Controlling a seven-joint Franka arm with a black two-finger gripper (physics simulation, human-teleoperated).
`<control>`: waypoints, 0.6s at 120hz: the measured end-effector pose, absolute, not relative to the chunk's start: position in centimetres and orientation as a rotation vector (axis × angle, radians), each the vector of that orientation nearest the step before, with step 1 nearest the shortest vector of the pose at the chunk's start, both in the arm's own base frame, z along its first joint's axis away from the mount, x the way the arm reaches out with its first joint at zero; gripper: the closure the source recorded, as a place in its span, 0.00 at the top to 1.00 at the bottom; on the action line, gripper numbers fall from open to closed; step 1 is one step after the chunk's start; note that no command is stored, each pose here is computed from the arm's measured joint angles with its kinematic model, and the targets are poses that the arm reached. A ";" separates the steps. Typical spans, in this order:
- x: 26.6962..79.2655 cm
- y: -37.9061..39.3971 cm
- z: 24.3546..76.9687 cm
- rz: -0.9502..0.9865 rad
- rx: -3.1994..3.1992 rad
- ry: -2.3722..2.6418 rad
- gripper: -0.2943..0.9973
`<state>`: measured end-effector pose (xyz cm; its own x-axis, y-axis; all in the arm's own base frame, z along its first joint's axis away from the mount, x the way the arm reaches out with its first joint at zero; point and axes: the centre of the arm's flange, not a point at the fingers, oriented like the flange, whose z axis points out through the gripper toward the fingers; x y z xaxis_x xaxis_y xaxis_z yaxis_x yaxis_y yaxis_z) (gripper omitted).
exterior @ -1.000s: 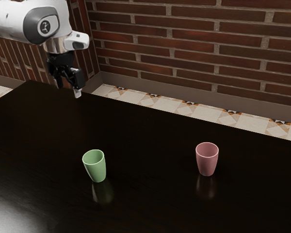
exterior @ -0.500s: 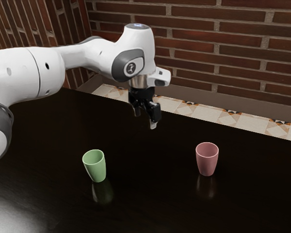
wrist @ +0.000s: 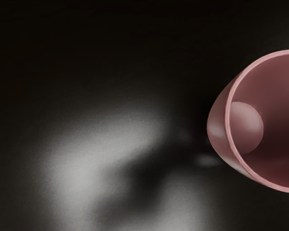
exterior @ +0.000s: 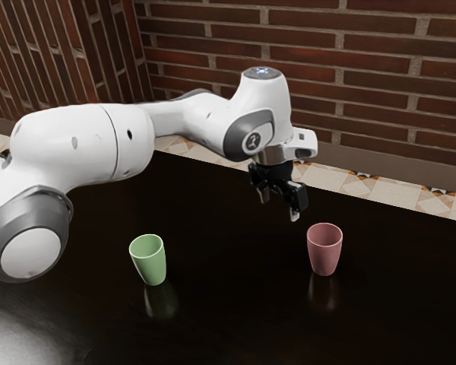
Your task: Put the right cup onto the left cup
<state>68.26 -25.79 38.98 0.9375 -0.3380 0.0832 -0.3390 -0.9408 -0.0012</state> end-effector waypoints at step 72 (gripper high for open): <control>70.0 -29.4 34.1 0.246 3.078 -0.291 0.77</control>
